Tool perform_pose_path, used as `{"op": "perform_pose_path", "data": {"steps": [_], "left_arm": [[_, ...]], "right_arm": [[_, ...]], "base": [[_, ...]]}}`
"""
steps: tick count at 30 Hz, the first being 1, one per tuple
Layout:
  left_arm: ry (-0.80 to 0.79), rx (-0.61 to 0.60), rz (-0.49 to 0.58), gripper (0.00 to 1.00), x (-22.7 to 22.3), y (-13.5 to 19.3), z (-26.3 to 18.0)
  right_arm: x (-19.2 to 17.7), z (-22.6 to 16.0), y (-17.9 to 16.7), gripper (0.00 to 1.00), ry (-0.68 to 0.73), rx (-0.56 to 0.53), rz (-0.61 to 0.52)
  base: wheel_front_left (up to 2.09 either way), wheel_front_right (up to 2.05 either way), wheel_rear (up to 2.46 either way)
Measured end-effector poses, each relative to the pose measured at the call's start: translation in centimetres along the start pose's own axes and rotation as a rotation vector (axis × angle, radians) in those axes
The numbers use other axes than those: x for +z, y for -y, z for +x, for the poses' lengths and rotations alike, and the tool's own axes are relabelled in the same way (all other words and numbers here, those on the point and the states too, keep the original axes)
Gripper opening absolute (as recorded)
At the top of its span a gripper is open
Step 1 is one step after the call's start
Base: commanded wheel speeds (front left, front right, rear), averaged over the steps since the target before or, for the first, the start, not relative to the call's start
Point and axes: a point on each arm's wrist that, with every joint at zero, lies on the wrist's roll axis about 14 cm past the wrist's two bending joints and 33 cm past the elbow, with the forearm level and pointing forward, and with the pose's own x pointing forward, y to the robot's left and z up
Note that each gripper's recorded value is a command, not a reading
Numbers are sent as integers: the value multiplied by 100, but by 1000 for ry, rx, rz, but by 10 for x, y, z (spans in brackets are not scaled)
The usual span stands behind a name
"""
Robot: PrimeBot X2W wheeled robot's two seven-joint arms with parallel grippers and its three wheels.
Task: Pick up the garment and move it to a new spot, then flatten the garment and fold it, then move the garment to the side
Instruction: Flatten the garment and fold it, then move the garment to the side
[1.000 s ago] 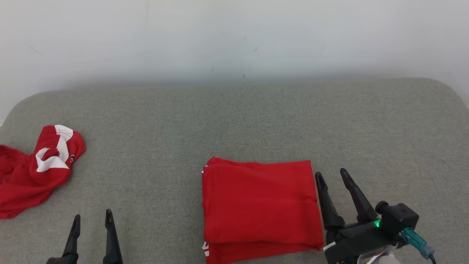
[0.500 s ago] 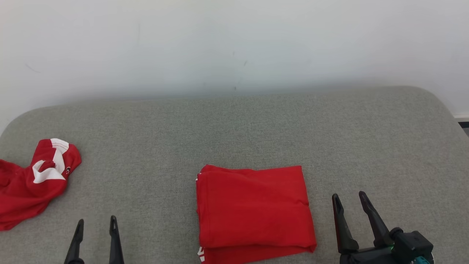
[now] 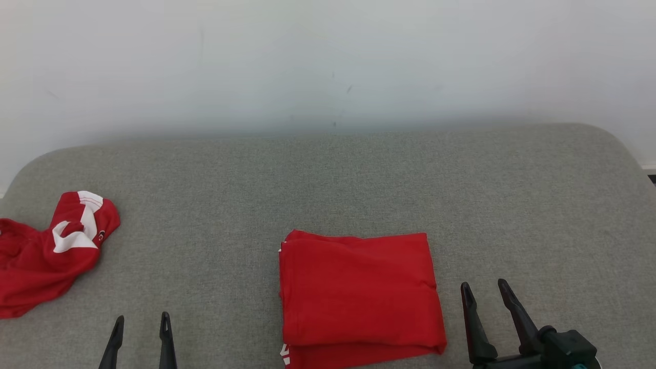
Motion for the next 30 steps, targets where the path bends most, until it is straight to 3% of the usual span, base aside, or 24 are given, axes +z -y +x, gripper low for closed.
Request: {"op": "perform_pose_path", "data": {"steps": [20,30], "left_arm": [[-11,8,-10,100,-4,-1,-2],[-17,9,-17,100,-5,0,-3]], "right_arm": [[-6,5,-8,100,-18,28,-7],[-1,33,-7,100,-19,64,-63]], "base": [[0,0,0],[0,0,0]]}}
